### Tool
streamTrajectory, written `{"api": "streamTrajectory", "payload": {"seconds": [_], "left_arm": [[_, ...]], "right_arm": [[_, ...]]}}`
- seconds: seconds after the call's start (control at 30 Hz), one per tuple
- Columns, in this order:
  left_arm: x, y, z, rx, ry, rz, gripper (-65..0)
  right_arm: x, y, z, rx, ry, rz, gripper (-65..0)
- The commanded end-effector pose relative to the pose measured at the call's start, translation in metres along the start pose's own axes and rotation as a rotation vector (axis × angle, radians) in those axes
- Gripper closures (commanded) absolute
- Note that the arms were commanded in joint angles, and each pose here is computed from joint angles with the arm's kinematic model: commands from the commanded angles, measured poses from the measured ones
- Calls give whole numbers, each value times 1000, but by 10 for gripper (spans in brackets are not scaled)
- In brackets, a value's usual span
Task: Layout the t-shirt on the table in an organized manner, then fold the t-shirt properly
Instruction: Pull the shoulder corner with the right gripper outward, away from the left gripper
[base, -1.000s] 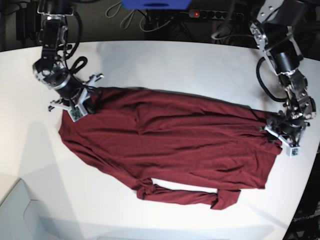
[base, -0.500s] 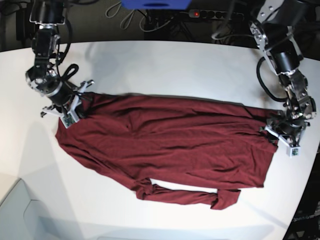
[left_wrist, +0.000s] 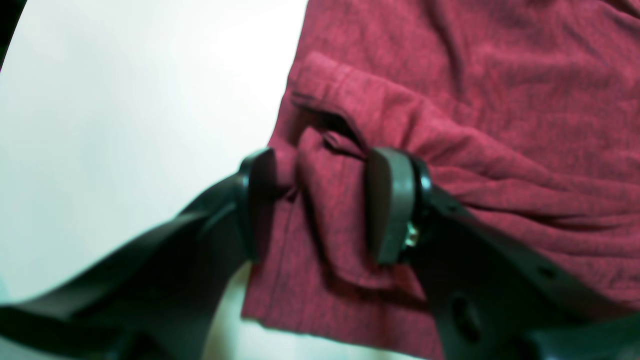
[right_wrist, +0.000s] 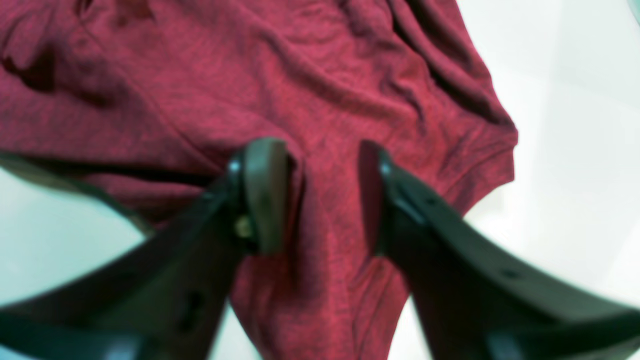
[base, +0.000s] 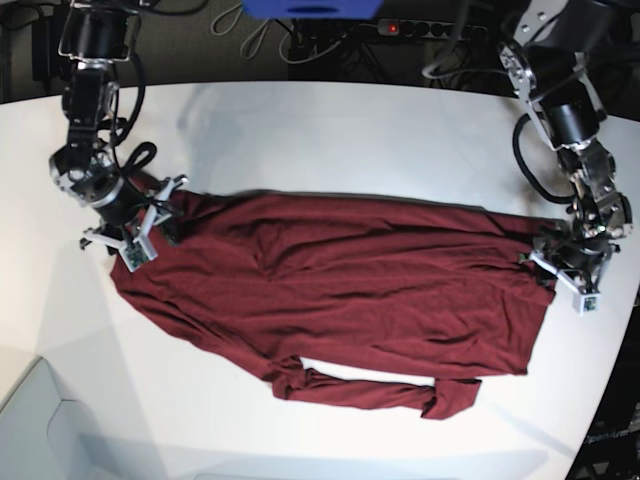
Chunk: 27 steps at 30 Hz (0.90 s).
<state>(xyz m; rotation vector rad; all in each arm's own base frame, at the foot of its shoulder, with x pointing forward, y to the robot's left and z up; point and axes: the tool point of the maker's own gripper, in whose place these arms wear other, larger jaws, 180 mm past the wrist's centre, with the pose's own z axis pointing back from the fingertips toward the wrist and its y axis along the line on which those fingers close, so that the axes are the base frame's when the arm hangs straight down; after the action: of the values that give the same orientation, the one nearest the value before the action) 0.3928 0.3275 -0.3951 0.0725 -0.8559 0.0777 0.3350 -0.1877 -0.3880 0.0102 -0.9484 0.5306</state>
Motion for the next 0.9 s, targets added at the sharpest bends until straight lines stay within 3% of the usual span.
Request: {"api": "streamTrajectory", "payload": {"seconds": [0.0, 0.2, 0.33, 0.53, 0.87], "left_arm": [[26, 8, 4, 15, -65, 0, -292], [26, 8, 4, 15, -65, 0, -292], [26, 8, 4, 15, -65, 0, -293], [26, 8, 4, 15, -65, 0, -293], [25, 8, 3, 14, -64, 0, -293]], "right_arm": [[16, -11, 3, -23, -53, 8, -332], [7, -32, 14, -88, -48, -29, -405], [-5, -42, 34, -137, -34, -37, -386], [-20, -19, 58, -119, -3, 3, -319], [-49, 7, 55, -72, 50, -67, -313]]}}
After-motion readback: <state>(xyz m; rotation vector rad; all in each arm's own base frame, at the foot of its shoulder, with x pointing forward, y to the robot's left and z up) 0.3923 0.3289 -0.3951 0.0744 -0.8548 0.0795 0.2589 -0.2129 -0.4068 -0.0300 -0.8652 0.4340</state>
